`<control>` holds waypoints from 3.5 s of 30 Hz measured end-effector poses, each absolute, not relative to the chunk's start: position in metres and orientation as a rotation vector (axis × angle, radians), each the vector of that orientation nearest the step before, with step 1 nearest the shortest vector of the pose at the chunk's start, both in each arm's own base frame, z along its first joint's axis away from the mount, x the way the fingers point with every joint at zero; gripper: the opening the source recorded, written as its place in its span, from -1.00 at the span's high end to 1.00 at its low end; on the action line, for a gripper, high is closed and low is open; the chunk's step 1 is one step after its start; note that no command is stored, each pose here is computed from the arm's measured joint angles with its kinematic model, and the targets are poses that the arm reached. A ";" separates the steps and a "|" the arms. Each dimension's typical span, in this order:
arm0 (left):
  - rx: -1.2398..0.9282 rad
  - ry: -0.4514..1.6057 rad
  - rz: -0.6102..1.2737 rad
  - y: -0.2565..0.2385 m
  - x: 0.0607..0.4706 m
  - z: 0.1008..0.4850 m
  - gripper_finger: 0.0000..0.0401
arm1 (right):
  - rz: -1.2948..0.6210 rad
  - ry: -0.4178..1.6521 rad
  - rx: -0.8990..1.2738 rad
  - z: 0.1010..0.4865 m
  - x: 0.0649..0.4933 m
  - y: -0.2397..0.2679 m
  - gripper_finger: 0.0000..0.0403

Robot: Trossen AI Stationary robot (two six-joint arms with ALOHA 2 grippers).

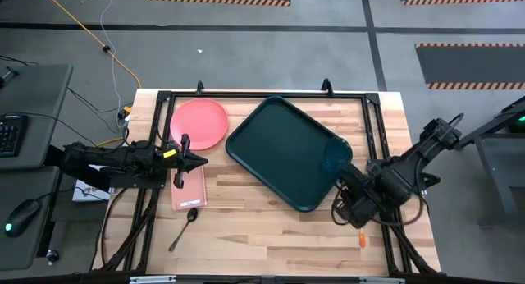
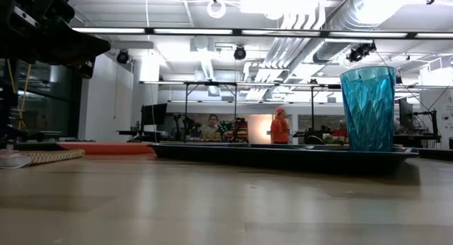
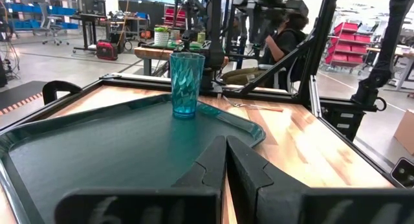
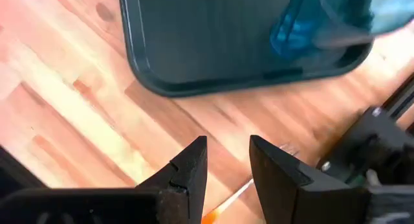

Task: Pick and place plate/cup/fork/spoon on tray
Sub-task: Put the orange fork on the black serving tray to the left

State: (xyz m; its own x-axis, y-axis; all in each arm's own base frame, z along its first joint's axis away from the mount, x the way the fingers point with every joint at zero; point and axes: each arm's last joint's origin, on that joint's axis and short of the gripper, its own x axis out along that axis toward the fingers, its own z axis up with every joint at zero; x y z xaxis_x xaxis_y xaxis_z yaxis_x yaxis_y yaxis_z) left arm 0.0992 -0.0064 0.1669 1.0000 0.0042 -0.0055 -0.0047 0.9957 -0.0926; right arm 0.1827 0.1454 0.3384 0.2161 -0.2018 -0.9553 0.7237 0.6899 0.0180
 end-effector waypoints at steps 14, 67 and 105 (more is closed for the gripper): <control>-0.093 0.005 0.004 -0.006 0.099 0.167 0.97 | -0.962 1.431 0.734 0.268 0.143 0.157 0.46; -0.093 0.006 0.004 -0.006 0.099 0.167 0.97 | -1.075 1.346 1.196 0.133 0.108 0.132 0.46; -0.093 0.005 0.004 -0.006 0.099 0.167 0.97 | -0.486 0.946 0.870 0.220 0.165 0.160 0.98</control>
